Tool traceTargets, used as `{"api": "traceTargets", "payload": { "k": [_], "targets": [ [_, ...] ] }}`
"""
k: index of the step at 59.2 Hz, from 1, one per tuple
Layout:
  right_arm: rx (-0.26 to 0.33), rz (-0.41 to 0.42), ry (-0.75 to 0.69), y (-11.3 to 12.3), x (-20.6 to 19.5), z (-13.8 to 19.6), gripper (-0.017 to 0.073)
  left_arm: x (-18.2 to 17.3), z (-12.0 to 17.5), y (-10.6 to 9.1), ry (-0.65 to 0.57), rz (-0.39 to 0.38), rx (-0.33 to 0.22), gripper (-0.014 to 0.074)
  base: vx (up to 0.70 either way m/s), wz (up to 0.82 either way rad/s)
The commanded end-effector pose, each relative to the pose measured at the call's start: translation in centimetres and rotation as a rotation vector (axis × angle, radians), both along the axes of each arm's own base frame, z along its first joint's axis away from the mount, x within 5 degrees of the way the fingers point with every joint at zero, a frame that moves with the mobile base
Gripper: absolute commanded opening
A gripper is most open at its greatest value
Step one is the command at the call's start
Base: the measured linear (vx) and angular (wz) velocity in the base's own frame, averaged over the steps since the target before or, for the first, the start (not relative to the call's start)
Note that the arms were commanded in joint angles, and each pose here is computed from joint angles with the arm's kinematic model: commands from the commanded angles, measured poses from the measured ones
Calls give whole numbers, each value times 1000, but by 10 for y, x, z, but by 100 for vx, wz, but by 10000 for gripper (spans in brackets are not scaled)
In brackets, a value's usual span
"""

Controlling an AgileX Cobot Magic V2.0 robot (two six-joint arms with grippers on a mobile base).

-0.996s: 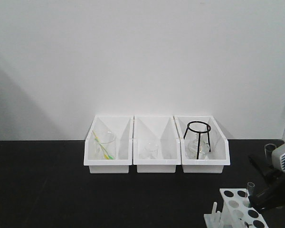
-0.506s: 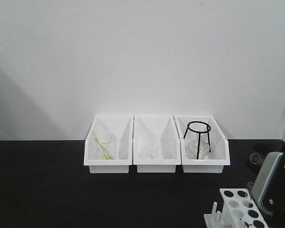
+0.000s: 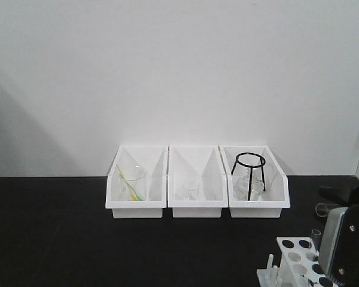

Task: Flip and reinsert test tube from rack

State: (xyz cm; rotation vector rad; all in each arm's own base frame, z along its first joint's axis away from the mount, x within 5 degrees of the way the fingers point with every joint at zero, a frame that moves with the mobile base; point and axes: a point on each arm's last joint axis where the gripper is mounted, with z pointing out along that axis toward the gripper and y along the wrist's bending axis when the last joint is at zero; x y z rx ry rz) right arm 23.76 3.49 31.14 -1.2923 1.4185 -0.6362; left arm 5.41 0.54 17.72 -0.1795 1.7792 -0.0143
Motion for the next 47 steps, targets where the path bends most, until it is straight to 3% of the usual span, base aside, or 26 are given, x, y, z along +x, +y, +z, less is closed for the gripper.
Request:
{"api": "traceTargets", "payload": {
  "k": [1, 12, 19, 26, 34, 42, 47],
  "targets": [
    [217, -75, -29, -2, 0, 20, 75, 1, 8, -1, -97, -11, 3, -6, 0, 0],
    [722, -208, 49, -4, 1, 25, 75, 1, 8, -1, -97, -11, 3, -6, 0, 0],
    [939, -256, 85, -5, 1, 27, 75, 1, 8, -1, -97, -11, 3, -6, 0, 0],
    [1058, -283, 111, -5, 1, 27, 75, 1, 8, -1, -97, -11, 3, -6, 0, 0],
    [1121, -263, 155, -1, 1, 18, 75, 1, 8, -1, -97, -11, 3, -6, 0, 0],
    [1147, -170, 213, 8, 3, 4, 75, 1, 8, -1, -97, -11, 3, -6, 0, 0],
    [1122, -127, 233, 12, 7, -5, 75, 1, 8, -1, -97, -11, 3, -6, 0, 0]
  ]
}}
